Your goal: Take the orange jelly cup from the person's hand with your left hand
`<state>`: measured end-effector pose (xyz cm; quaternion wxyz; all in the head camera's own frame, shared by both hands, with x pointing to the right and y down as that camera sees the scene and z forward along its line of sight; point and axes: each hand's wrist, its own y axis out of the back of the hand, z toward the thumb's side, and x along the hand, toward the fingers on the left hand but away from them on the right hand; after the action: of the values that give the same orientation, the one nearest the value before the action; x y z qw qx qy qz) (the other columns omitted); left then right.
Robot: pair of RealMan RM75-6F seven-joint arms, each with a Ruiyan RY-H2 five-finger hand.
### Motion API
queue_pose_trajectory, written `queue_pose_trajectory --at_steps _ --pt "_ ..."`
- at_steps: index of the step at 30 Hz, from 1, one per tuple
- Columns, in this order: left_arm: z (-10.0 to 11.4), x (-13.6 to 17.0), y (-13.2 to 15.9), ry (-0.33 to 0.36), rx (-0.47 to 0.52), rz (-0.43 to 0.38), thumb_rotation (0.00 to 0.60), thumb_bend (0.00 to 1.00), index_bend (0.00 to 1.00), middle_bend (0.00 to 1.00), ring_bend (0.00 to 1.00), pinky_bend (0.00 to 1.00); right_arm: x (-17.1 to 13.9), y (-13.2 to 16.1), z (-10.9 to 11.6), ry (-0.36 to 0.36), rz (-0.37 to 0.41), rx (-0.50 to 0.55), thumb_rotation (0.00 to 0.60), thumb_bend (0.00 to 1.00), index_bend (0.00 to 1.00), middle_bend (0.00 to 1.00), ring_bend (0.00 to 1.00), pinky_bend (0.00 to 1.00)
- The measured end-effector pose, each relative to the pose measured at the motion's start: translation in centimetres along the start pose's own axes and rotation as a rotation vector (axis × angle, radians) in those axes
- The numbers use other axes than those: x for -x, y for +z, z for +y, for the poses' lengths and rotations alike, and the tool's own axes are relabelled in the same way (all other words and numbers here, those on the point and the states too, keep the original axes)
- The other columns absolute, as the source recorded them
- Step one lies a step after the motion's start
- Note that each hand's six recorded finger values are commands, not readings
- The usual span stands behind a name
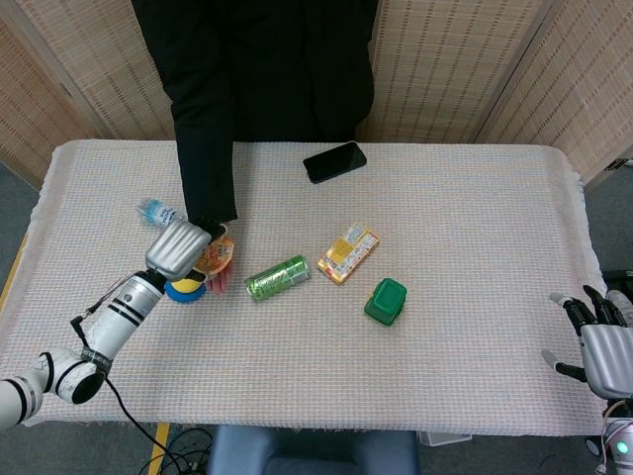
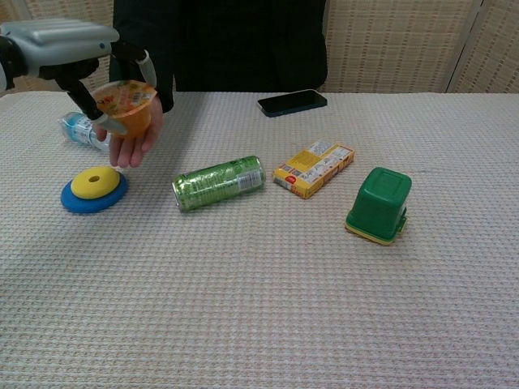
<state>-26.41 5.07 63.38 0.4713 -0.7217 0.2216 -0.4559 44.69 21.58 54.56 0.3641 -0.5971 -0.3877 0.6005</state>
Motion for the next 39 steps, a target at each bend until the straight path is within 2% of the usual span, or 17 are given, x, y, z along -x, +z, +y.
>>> queue_pose_trajectory --at_steps 6,10,14,17,20,28,31,35,39 --pt "1.0 3.5 -0.8 0.039 -0.003 0.000 0.600 0.32 0.62 0.58 0.60 0.87 0.2 0.3 -0.2 0.006 0.007 0.001 0.600 0.14 0.20 0.28 0.11 0.14" --pt "0.6 6.7 -1.1 0.042 -0.019 -0.007 0.600 0.32 0.62 0.58 0.60 0.87 0.4 0.5 -0.5 0.013 0.017 0.001 0.600 0.14 0.20 0.28 0.11 0.14" --pt "-0.8 9.8 -0.7 0.006 -0.031 -0.030 0.600 0.32 0.62 0.58 0.60 0.86 0.6 0.7 -0.6 0.016 0.024 0.001 0.600 0.14 0.20 0.28 0.11 0.14" --pt "-2.3 11.0 0.0 -0.030 -0.023 -0.054 0.600 0.32 0.62 0.58 0.60 0.86 0.8 0.8 -0.7 0.020 0.026 0.003 0.600 0.14 0.20 0.28 0.11 0.14" --pt "-4.2 11.4 0.7 -0.074 -0.019 -0.075 0.600 0.32 0.62 0.58 0.60 0.86 0.8 0.9 -0.9 0.023 0.031 0.009 0.600 0.14 0.20 0.28 0.11 0.14" --pt "-8.1 11.4 1.7 -0.138 -0.060 -0.102 0.600 0.32 0.60 0.58 0.58 0.85 0.6 0.7 -0.9 0.023 0.023 0.007 0.600 0.14 0.20 0.28 0.11 0.14" --pt "-9.1 11.1 2.0 -0.151 -0.086 -0.103 0.600 0.31 0.52 0.51 0.54 0.83 0.5 0.6 -0.9 0.023 0.021 0.008 0.600 0.15 0.20 0.28 0.11 0.14" --pt "-9.6 11.1 1.8 -0.167 -0.104 -0.078 0.600 0.28 0.26 0.24 0.32 0.71 0.4 0.5 -0.7 0.012 0.018 0.009 0.600 0.16 0.20 0.28 0.11 0.14" --pt "-9.4 11.6 1.8 -0.184 -0.077 -0.049 0.600 0.26 0.16 0.15 0.23 0.60 0.2 0.2 -0.4 -0.002 0.009 0.010 0.600 0.20 0.20 0.28 0.11 0.14"
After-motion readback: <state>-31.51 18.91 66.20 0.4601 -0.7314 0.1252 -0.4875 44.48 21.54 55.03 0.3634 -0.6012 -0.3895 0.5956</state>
